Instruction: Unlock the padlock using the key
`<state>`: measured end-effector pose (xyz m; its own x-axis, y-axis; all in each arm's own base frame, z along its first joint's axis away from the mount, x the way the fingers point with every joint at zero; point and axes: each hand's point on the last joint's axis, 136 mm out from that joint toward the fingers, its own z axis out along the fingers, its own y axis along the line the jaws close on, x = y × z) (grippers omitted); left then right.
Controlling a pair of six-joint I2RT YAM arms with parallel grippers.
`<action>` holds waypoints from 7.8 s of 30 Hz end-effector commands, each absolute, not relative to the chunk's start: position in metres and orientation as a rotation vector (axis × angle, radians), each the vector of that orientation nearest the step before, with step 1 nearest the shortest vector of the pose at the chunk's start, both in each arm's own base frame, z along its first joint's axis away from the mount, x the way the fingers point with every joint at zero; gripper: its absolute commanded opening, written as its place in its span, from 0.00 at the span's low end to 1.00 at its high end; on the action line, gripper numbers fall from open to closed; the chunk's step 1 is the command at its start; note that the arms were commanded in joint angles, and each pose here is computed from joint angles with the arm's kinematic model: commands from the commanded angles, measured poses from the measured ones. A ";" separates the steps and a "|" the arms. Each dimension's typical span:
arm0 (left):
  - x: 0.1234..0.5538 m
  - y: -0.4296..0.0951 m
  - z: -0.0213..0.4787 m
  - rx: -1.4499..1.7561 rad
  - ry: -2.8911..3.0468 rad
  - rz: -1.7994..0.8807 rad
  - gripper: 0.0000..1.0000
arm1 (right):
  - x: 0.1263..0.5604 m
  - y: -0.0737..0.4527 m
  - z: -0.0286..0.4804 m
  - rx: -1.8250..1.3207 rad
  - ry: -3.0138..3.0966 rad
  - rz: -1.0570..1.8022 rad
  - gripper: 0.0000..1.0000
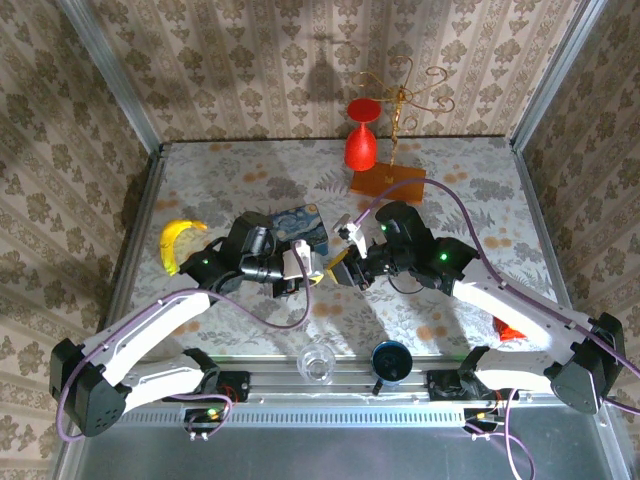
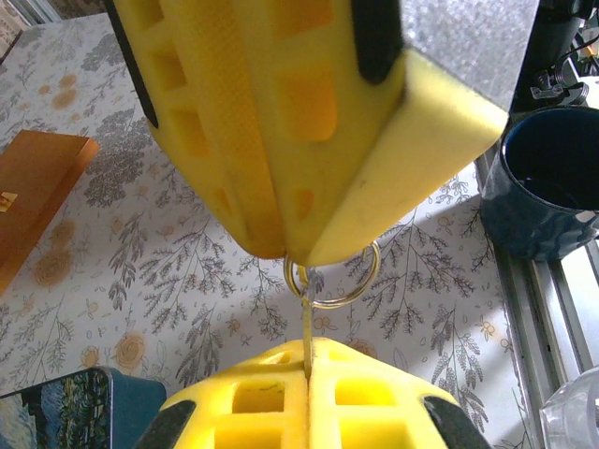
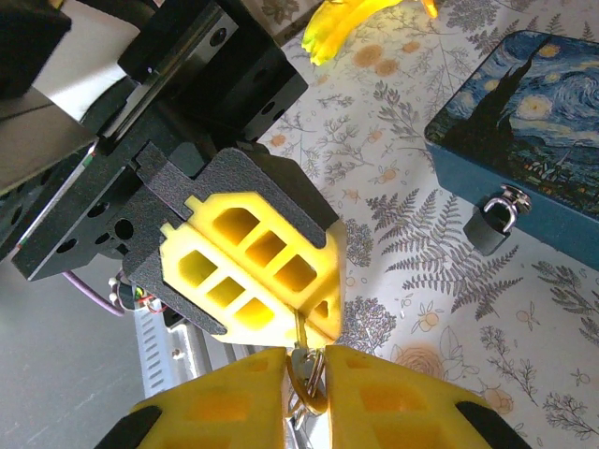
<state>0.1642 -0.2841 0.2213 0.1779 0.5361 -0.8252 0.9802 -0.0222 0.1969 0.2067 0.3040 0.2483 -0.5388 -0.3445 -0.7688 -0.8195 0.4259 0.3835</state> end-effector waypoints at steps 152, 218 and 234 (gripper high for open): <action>0.179 -0.282 0.361 1.038 1.459 -1.481 0.00 | 0.220 0.306 0.333 -0.761 1.604 1.370 0.32; 0.176 -0.276 0.357 1.021 1.447 -1.504 0.00 | 0.227 0.306 0.344 -0.722 1.567 1.334 0.19; 0.198 -0.269 0.359 0.886 1.486 -1.471 0.56 | 0.234 0.300 0.337 -0.659 1.608 1.290 0.00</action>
<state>0.1911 -0.2751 0.3525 -0.3960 -0.0285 -0.9178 0.9177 0.0217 -0.3967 0.2296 0.3067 0.3297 -0.4348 0.1059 -0.8943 -0.8569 0.2565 0.4470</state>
